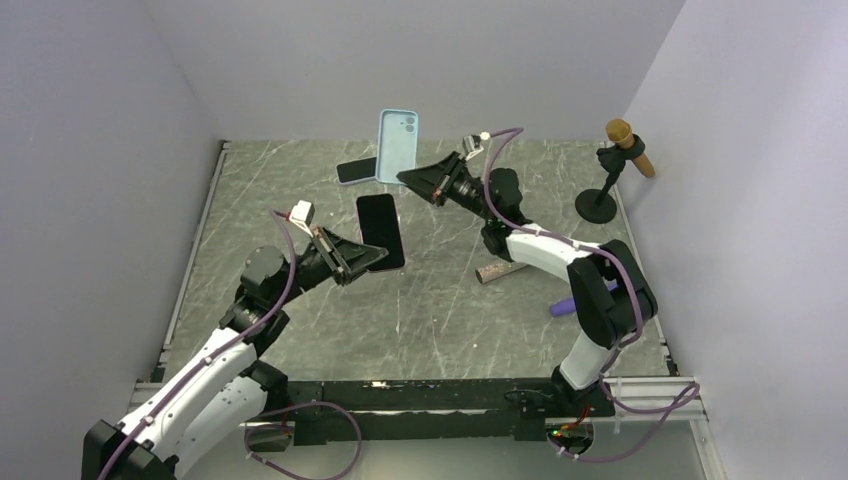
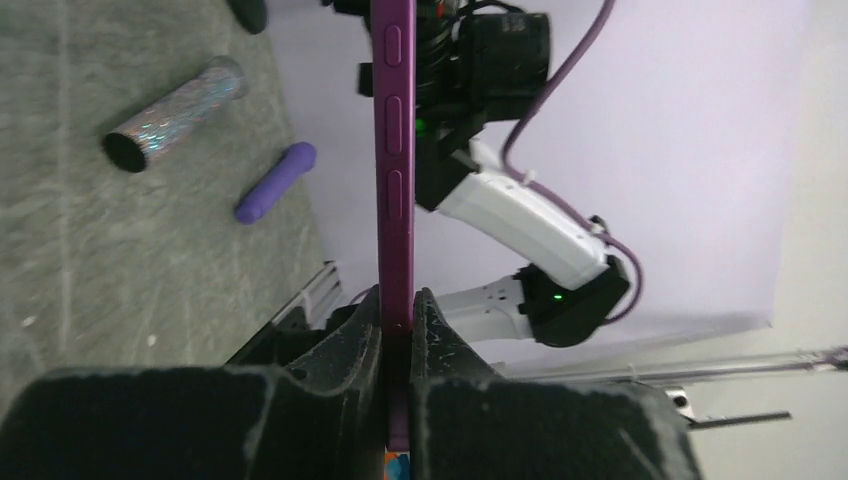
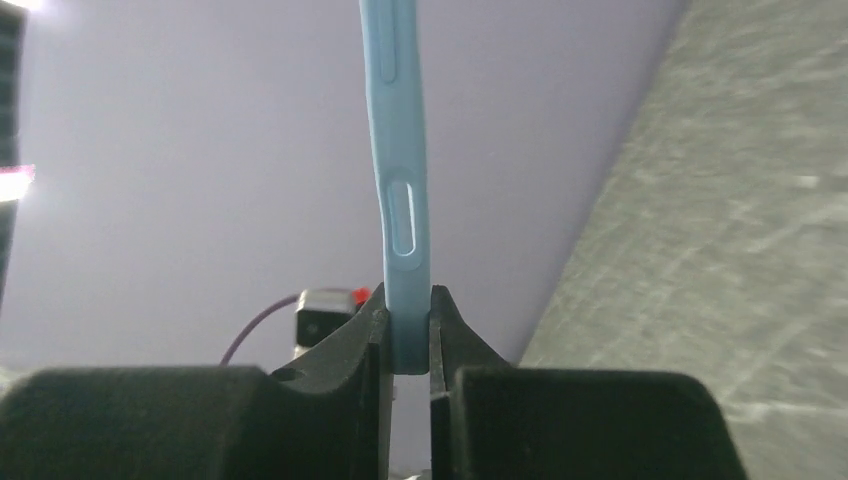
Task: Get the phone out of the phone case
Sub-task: Remove the phone case from the phone, then place the phone at the center of the board.
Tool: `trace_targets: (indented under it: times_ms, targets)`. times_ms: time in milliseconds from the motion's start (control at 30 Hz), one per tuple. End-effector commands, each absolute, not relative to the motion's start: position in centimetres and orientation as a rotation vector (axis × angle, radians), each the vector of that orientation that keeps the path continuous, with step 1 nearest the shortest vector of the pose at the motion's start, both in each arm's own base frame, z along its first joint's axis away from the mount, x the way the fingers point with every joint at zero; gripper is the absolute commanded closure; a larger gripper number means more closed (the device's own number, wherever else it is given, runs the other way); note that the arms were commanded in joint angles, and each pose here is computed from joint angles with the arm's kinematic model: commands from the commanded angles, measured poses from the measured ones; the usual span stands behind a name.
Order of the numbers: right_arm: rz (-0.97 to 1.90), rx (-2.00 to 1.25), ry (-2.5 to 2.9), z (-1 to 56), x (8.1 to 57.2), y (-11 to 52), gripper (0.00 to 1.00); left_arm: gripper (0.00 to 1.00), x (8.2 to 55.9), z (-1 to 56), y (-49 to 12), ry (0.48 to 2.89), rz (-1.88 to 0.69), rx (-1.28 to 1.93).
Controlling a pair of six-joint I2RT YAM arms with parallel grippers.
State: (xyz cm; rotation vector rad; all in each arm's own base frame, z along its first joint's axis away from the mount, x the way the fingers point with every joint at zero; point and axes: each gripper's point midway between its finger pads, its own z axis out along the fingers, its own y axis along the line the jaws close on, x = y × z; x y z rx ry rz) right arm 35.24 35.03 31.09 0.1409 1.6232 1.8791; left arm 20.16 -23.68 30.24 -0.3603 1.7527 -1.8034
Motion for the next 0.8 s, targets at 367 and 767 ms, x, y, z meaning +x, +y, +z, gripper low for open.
trace_targets:
  times_ms: [367, 767]
  targets:
    - [1.102, 0.087, 2.062, 21.3, 32.7, 25.4, 1.0, 1.0, 26.7, 23.1, -11.1, 1.926, -0.821, -0.914]
    - [1.033, -0.031, 2.138, 20.3, 27.5, 24.7, 1.0, 1.0, 32.4, 18.6, 1.1, 1.434, -0.533, -1.423]
